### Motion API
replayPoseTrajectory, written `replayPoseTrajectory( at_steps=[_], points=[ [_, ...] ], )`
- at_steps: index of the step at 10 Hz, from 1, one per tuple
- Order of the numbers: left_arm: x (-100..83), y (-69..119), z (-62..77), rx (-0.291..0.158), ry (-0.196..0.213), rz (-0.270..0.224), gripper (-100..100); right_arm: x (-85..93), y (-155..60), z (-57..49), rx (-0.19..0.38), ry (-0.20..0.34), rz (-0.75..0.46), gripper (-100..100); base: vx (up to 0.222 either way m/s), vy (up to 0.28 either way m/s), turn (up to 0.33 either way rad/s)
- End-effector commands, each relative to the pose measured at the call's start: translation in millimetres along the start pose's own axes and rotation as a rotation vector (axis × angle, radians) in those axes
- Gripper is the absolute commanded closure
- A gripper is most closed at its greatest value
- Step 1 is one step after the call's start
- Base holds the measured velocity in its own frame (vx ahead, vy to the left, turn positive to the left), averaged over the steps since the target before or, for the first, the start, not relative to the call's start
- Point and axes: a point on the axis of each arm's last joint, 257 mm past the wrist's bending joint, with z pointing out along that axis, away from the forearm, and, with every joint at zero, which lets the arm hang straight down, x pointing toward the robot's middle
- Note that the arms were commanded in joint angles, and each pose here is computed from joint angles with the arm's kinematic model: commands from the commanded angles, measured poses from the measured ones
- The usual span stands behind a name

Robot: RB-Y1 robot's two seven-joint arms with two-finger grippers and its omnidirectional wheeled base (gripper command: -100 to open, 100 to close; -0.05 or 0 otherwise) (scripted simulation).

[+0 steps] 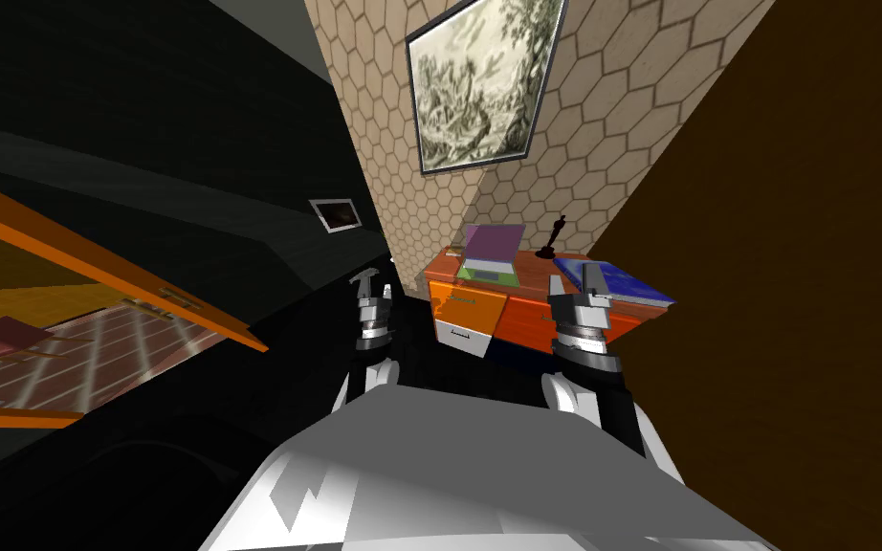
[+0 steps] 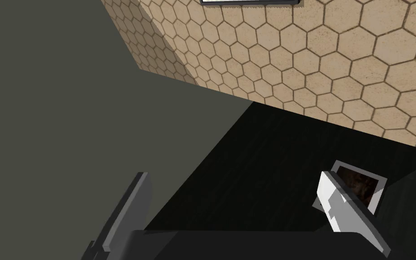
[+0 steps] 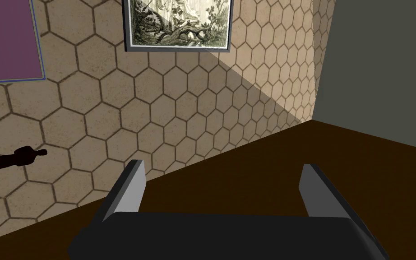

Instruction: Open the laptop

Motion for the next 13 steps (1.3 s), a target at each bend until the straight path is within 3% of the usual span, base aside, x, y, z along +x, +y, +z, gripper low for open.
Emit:
replayPoseTrajectory(
  at_steps=[1,9,10,13],
  points=[
    [0.0,0.0,0.0,0.000,0.000,0.000,0,0.0,0,0.0,0.000,0.000,0.000,0,0.000,0.000,0.000],
    [0.0,-0.2,0.1,0.000,0.000,0.000,0,0.0,0,0.0,0.000,0.000,0.000,0,0.000,0.000,0.000],
    [0.0,-0.2,0.1,0.000,0.000,0.000,0,4.6,-1,0.4,-0.002,0.039,-0.043,-100,0.003,-0.001,0.014],
    [0.0,0.1,0.0,0.000,0.000,0.000,0,14.2,-8,2.6,-0.013,0.138,-0.196,-100,-0.010,-0.007,0.025]
  ],
)
